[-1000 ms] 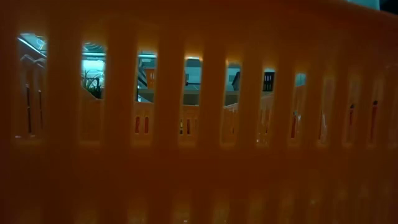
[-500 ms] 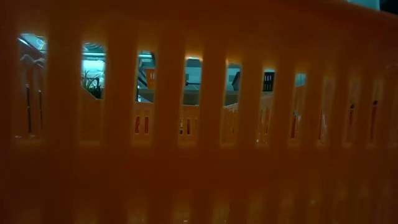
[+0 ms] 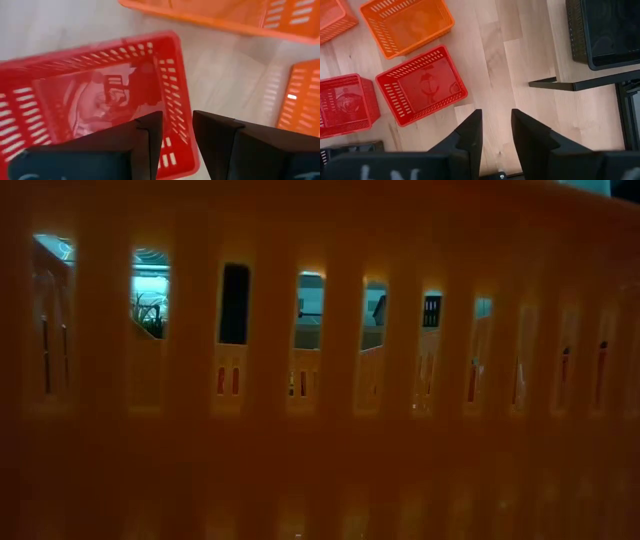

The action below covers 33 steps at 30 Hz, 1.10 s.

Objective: Stack baskets on shelf by color
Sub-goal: Put the top left red bin on the shelf between the orange and black bins

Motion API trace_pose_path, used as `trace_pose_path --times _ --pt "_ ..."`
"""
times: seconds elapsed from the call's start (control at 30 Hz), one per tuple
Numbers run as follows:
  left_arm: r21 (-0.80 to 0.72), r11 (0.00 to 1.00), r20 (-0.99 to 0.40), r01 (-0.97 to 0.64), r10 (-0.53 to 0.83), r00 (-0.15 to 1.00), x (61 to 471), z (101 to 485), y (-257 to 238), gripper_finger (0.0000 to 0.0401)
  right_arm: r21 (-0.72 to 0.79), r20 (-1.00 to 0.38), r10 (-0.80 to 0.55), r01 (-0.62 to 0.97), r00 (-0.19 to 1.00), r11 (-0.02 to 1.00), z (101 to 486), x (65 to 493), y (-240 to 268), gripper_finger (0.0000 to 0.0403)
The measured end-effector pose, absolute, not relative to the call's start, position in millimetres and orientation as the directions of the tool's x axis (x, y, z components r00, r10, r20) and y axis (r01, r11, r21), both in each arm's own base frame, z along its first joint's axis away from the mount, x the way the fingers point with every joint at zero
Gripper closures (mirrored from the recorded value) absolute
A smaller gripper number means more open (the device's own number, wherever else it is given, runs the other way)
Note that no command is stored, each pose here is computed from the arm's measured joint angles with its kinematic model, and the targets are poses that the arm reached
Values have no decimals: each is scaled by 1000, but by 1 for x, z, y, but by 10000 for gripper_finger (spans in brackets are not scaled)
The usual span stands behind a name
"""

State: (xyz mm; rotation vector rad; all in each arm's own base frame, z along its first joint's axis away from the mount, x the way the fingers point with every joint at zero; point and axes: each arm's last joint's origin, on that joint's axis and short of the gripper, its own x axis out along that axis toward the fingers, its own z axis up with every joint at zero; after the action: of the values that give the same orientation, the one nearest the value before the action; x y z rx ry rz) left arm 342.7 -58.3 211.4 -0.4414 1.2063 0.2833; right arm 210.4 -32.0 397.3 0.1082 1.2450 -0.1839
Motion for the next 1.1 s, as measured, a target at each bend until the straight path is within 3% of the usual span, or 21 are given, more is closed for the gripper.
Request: trace_pose_path --times 0.57,0.67,0.77,0.97,1.1 --pt "-211 858 -933 -469 -34 359 333 174 -67 303 -18 -948 -80 198 308 980 397 210 -32 300" --pt "-191 880 -927 -436 -15 375 334 175 -72 328 -18 -948 -80 198 308 980 397 210 -32 300" --pt "-172 893 -929 -415 -6 371 333 177 -75 384 -18 -948 -80 198 308 980 397 210 -32 300" --pt "-251 904 -896 -347 -81 437 335 251 -90 399 -18 -948 -80 198 309 980 397 210 -32 300" --pt "-297 934 -803 -199 -131 582 338 323 -97 400 -19 -947 -81 196 310 980 398 210 -32 300"
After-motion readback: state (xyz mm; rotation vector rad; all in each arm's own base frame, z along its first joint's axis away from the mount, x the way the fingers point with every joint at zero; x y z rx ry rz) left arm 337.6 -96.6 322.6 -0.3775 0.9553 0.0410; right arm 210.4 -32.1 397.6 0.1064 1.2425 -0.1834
